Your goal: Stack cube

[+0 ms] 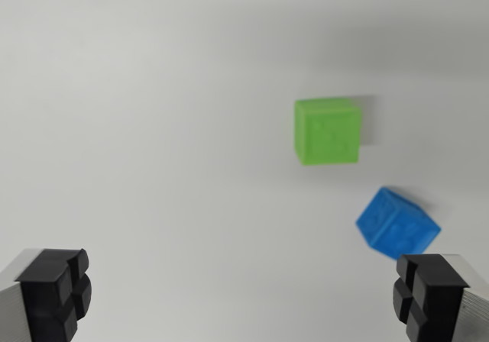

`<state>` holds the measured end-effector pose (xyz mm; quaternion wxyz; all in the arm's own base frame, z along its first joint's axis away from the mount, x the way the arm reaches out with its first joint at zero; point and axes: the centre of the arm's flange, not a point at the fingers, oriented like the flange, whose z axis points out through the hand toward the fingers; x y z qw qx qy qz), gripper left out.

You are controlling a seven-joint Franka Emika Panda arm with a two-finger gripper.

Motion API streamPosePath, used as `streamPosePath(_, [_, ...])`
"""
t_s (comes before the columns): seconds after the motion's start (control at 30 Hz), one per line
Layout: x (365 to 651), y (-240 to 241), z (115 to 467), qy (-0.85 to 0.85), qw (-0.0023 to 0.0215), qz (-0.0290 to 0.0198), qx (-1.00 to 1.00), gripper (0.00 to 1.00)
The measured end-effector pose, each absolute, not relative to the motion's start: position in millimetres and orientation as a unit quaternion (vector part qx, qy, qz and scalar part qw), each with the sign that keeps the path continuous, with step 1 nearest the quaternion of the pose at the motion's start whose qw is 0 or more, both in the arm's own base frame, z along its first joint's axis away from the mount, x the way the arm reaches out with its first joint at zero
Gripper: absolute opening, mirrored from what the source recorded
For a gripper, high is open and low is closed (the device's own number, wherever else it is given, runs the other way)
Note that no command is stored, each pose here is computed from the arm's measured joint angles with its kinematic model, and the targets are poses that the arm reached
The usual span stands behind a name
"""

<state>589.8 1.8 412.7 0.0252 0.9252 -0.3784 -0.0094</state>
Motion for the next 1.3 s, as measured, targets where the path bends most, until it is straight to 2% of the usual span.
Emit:
streamPosePath(0.87, [586.5,-3.3,404.7,-0.383,0.0261,-0.0111,0.923,1.0])
streamPosePath(1.3, [577.2,-16.4,390.2,-0.398,0.0252,-0.0098,0.917,1.0])
